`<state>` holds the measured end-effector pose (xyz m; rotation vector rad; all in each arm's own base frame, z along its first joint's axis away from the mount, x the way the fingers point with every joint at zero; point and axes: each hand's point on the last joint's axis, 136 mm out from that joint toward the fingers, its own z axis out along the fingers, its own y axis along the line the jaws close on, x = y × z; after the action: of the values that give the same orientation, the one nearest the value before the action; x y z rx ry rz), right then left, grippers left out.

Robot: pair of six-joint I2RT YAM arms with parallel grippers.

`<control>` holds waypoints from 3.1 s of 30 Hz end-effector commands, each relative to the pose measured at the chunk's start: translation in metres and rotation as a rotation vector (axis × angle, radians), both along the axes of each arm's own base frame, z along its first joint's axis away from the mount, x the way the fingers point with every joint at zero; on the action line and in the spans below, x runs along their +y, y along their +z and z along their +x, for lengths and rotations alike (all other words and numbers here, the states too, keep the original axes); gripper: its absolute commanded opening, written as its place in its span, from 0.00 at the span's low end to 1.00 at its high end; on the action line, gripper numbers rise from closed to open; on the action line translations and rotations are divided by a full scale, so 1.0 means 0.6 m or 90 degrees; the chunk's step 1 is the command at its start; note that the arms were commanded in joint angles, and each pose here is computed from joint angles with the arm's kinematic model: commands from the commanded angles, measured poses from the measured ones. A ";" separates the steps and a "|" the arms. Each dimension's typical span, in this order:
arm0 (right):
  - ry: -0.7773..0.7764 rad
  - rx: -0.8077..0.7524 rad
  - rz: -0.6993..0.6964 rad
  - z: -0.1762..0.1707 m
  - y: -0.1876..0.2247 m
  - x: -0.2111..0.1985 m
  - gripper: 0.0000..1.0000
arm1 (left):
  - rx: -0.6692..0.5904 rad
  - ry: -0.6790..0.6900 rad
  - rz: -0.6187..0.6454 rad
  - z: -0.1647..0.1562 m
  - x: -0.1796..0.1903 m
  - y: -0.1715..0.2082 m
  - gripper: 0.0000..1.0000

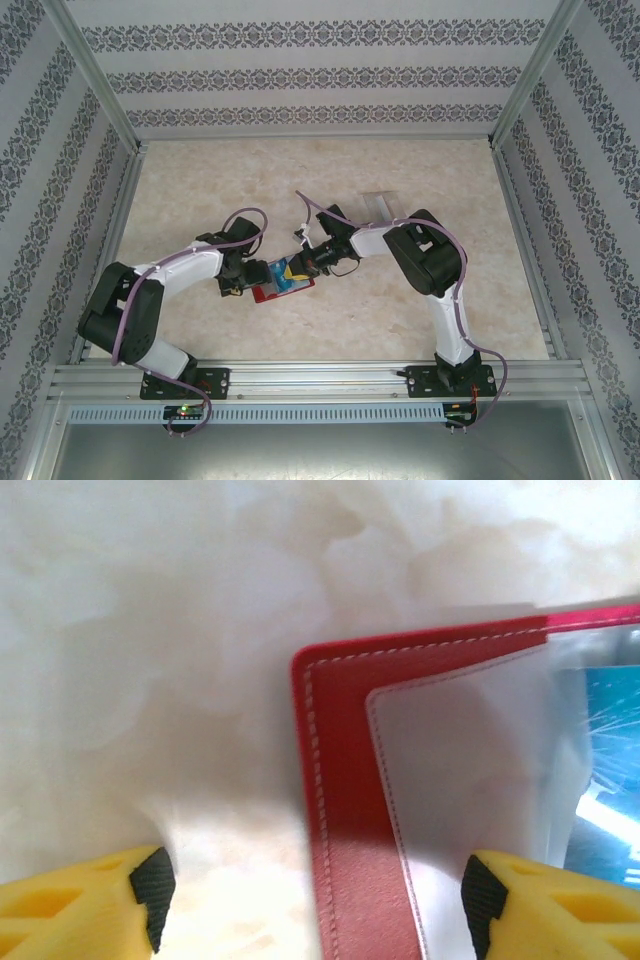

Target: Put the credit cards into the card holder

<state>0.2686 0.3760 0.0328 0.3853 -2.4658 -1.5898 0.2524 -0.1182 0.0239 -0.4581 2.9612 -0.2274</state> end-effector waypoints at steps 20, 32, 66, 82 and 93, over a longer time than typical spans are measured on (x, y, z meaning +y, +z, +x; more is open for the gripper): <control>-0.001 0.026 -0.001 -0.022 0.008 0.016 0.00 | 0.023 0.041 0.093 -0.040 0.066 -0.031 0.53; -0.011 0.037 0.008 -0.022 0.020 0.035 0.00 | 0.002 0.016 0.066 -0.033 0.054 -0.024 0.29; -0.050 -0.042 -0.045 -0.055 -0.003 0.047 0.32 | 0.018 0.000 0.024 -0.031 0.031 -0.042 0.00; -0.080 -0.173 -0.232 -0.052 0.000 0.010 0.36 | 0.010 -0.003 -0.009 -0.031 0.020 -0.037 0.00; -0.027 -0.198 -0.273 -0.067 -0.009 0.019 0.29 | 0.009 -0.008 -0.034 -0.027 0.007 -0.042 0.01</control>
<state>0.2336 0.3887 0.0326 0.4793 -2.9716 -1.1041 0.2308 -0.0891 0.0126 -0.4885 2.9735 -0.1066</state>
